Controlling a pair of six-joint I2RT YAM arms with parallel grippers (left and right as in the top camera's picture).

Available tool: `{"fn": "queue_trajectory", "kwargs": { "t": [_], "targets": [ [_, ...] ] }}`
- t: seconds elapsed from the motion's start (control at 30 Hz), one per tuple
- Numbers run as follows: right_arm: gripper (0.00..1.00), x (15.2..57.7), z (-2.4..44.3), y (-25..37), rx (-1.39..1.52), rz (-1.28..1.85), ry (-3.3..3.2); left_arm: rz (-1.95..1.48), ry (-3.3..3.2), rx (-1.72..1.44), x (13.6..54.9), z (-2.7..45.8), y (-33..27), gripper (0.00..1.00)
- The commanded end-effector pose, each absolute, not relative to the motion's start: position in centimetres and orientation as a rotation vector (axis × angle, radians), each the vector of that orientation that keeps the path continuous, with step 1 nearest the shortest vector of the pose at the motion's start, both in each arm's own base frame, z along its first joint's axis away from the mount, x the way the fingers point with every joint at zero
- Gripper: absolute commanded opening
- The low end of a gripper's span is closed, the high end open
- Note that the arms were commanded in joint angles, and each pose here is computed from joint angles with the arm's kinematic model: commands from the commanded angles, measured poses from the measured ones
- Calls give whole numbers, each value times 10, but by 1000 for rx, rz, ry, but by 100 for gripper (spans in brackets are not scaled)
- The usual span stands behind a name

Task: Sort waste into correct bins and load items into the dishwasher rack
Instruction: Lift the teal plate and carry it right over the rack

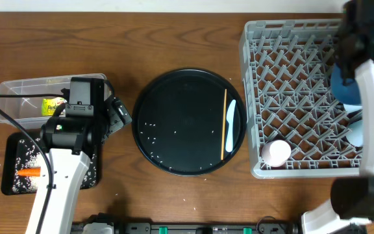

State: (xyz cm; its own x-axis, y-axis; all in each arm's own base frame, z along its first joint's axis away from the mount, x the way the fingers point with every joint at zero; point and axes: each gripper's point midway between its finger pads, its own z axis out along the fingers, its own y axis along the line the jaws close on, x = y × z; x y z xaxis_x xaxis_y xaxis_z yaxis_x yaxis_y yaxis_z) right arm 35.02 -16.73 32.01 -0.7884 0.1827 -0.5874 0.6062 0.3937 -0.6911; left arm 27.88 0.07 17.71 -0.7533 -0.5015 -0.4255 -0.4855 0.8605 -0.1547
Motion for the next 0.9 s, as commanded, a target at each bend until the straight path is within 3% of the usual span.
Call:
{"fn": "queue_trajectory", "kwargs": {
  "t": [0.0,0.43,0.87],
  "targets": [
    [1,363,334,-170,645,-1569,2097,-31,2552,-729,280,184,5,98],
    [1,437,288,-142,286,-1843,2109,-32,2552,-729,280,184,5,98],
    [1,461,246,-103,90,-1839,2166,-32,2552,-729,280,184,5,98]
  ]
}}
